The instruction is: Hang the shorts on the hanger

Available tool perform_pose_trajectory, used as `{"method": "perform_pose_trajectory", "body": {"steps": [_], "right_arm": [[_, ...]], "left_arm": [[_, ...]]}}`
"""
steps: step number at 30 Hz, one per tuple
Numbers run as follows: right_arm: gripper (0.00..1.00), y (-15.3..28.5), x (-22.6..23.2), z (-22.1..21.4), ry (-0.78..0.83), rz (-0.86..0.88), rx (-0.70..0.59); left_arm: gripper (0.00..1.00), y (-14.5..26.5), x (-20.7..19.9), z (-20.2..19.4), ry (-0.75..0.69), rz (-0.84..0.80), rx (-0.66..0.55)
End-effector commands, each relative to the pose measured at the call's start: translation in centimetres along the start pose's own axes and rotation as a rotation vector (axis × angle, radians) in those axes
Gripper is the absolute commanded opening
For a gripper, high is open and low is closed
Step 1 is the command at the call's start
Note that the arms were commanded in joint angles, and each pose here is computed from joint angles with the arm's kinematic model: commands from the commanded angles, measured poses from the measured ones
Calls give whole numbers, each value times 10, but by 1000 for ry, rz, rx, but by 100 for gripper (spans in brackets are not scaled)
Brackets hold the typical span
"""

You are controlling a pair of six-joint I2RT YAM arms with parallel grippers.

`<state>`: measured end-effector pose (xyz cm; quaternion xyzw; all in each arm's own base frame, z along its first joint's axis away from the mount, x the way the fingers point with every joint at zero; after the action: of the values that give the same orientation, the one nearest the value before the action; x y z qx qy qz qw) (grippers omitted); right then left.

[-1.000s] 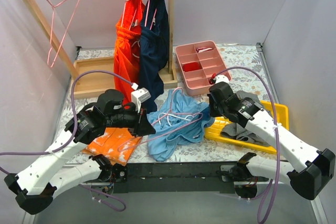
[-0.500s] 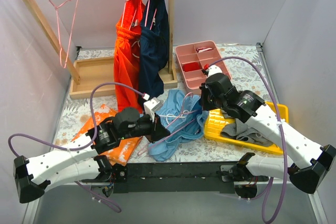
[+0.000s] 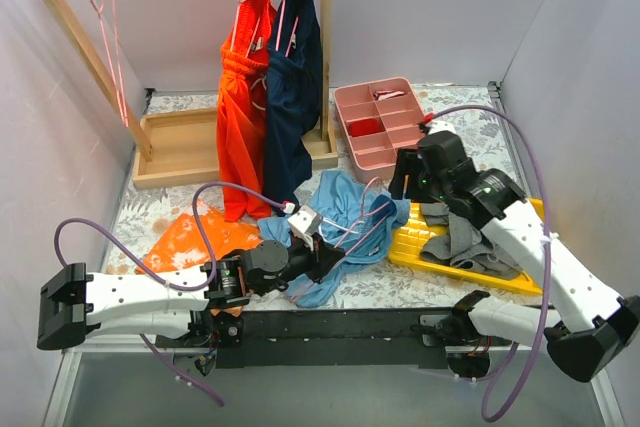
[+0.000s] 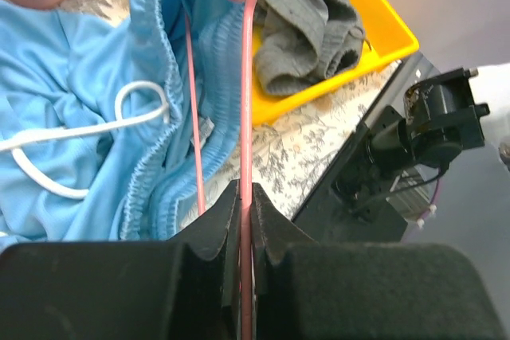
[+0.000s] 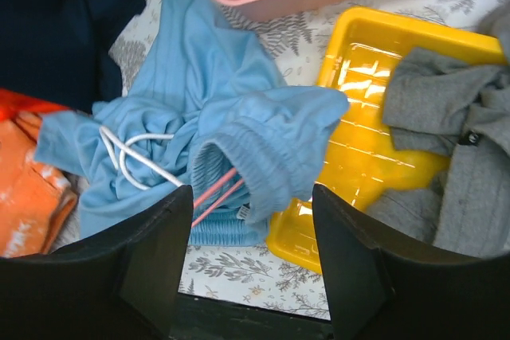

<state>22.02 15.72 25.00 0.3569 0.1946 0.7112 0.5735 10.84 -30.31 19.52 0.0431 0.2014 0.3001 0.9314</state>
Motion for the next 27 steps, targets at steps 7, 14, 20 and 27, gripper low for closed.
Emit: {"method": "perform_pose_trajectory", "body": {"steps": [7,14,20,27], "right_arm": [[67,-16,-60,0,-439,-22,93],[69,-44,-58,-7,-636,-19,190],[66,-60,-50,-20,-714,35,251],[60,-56,-30,-39,-694,87,301]], "left_arm": [[0,-6,-6,8,-48,-22,-75],[0,-8,-11,9,-117,-35,-75],[0,-13,-21,9,-175,-53,-83],[0,-19,-21,20,-213,-19,-159]]}}
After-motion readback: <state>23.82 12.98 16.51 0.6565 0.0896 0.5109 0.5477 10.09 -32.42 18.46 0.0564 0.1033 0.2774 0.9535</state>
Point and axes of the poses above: each gripper's point midway between its finger pads, its own y axis back along the fingers, its own x axis along the line the jaws close on, z = x × y, the point moved 3 cm from there along y, back along the fingers, and after that the axes turned 4 degrees about -y, right-handed, at the moved point
